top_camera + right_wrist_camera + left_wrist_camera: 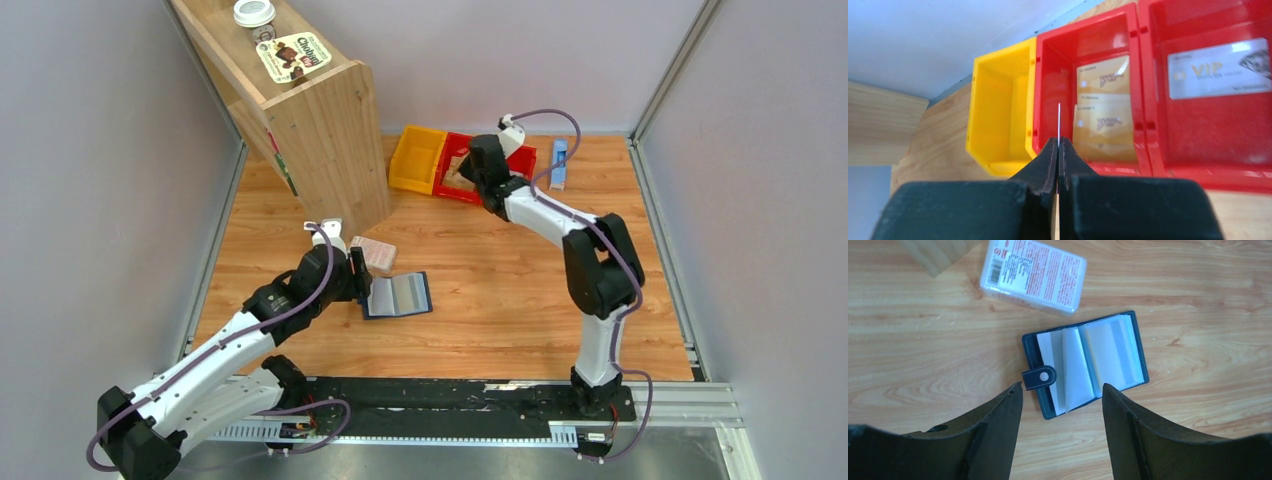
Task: Take the credit cards out of the card holder
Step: Place the credit card in the storage box.
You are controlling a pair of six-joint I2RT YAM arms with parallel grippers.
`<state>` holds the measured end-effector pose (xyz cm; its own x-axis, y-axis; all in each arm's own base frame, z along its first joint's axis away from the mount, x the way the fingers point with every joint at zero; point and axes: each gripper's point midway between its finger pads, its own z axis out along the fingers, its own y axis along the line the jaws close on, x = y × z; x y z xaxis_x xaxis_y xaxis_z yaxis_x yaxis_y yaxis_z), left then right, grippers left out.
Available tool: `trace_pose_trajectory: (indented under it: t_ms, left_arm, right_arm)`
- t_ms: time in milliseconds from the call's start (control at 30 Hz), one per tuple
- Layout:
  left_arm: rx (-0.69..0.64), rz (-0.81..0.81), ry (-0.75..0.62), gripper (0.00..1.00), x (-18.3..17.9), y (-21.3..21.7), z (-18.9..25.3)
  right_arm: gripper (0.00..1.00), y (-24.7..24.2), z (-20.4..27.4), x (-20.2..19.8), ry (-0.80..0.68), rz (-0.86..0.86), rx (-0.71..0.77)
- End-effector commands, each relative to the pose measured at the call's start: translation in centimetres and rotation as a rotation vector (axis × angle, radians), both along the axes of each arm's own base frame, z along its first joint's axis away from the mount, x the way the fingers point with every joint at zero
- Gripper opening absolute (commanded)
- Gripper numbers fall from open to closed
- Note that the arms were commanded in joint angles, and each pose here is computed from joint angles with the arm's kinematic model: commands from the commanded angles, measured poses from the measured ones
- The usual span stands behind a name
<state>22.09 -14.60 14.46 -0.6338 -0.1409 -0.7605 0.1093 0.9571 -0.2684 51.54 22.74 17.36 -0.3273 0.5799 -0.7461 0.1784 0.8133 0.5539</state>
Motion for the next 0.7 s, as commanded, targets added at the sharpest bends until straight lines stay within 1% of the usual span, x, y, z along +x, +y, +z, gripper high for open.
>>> trace_pose_trajectory:
  t_ms: [0, 167, 300, 433, 467, 533, 600, 633, 667]
  left_arm:
    - [-0.055, 0.108, 0.032, 0.68, -0.1, 1.1, -0.5]
    - [-0.048, 0.14, 0.055, 0.67, -0.2, 1.7, -0.9]
    - [-0.056, 0.159, 0.065, 0.67, -0.3, 1.9, -1.2]
    - [-0.067, 0.169, 0.073, 0.67, -0.5, 2.0, -1.3]
    - [-0.069, 0.169, 0.073, 0.68, -0.5, 2.0, -1.3]
    - [-0.075, 0.171, 0.075, 0.68, -0.7, 2.1, -1.4]
    - [-0.08, 0.175, 0.082, 0.67, -0.9, 2.1, -1.5]
    - [-0.091, 0.18, 0.081, 0.67, -0.9, 2.1, -1.4]
    - [-0.095, 0.181, 0.082, 0.67, -1.1, 2.2, -1.4]
  right_arm:
    - [0.0, 0.5, 1.4, 4.5, -0.101, -0.04, -0.026]
    - [0.0, 1.8, -1.5, 6.9, -0.059, -0.022, -0.04]
    - [0.01, 2.6, -4.1, 7.4, -0.008, -0.003, -0.051]
    - [0.08, 2.1, -5.3, 7.2, 0.019, -0.008, -0.088]
    - [0.11, 1.9, -5.4, 7.1, 0.025, -0.01, -0.102]
    - [0.2, 1.3, -4.9, 6.8, 0.022, -0.018, -0.134]
    - [0.37, 0.5, -4.0, 6.3, 0.01, -0.032, -0.164]
    - [0.48, 0.0, -3.2, 6.1, 0.0, -0.042, -0.174]
    - [0.53, -0.3, -2.2, 5.8, -0.013, -0.046, -0.181]
